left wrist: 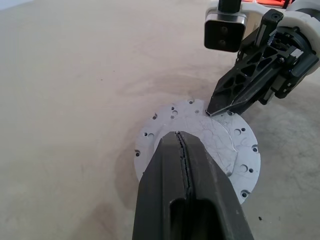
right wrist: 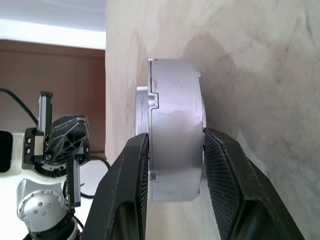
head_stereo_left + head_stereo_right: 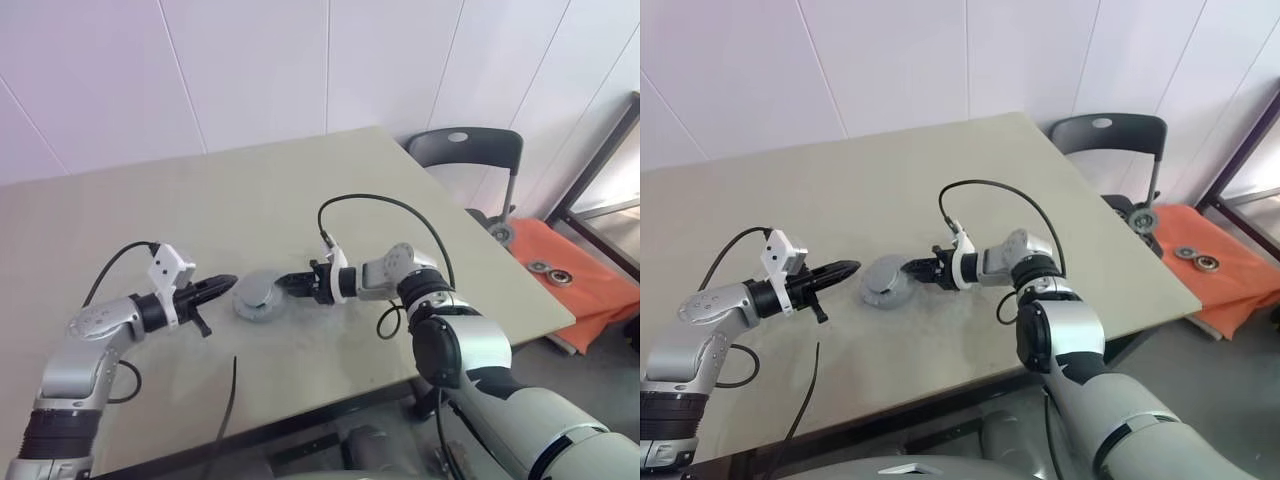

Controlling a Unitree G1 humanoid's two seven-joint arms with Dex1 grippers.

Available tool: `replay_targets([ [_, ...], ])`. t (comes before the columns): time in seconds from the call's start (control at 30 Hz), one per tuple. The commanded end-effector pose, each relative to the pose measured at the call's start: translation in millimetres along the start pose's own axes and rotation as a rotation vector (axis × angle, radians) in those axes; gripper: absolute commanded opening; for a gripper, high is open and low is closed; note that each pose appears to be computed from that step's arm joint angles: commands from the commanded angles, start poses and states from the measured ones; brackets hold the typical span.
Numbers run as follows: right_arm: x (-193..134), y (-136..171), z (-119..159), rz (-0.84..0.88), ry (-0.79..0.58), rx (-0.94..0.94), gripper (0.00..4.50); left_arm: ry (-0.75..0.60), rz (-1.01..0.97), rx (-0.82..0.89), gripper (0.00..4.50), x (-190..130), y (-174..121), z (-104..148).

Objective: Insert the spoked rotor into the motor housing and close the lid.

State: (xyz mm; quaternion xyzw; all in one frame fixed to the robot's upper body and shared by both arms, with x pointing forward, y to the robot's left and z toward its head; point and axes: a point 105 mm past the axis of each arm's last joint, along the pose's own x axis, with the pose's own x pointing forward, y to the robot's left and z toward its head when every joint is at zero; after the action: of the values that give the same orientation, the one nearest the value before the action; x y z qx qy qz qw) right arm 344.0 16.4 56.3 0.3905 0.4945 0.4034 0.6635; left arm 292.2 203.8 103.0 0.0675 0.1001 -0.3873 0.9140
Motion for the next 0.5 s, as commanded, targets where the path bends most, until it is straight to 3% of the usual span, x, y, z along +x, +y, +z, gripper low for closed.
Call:
replay_targets([
  [0.03,8.8,-4.8,-8.1,-0.03,0.02,0.005,1.29,-0.036,0.021,0.036,0.0,-7.3,3.1,14.8],
  [0.33,10.6,2.4,-7.4,0.053,-0.014,0.078,1.29,-0.033,0.049,0.027,0.0,-14.7,7.2,14.8],
  [0.5,11.4,-1.9,-7.3,0.026,-0.016,0.03,1.29,-0.022,0.045,0.025,0.0,-14.1,5.5,11.9],
])
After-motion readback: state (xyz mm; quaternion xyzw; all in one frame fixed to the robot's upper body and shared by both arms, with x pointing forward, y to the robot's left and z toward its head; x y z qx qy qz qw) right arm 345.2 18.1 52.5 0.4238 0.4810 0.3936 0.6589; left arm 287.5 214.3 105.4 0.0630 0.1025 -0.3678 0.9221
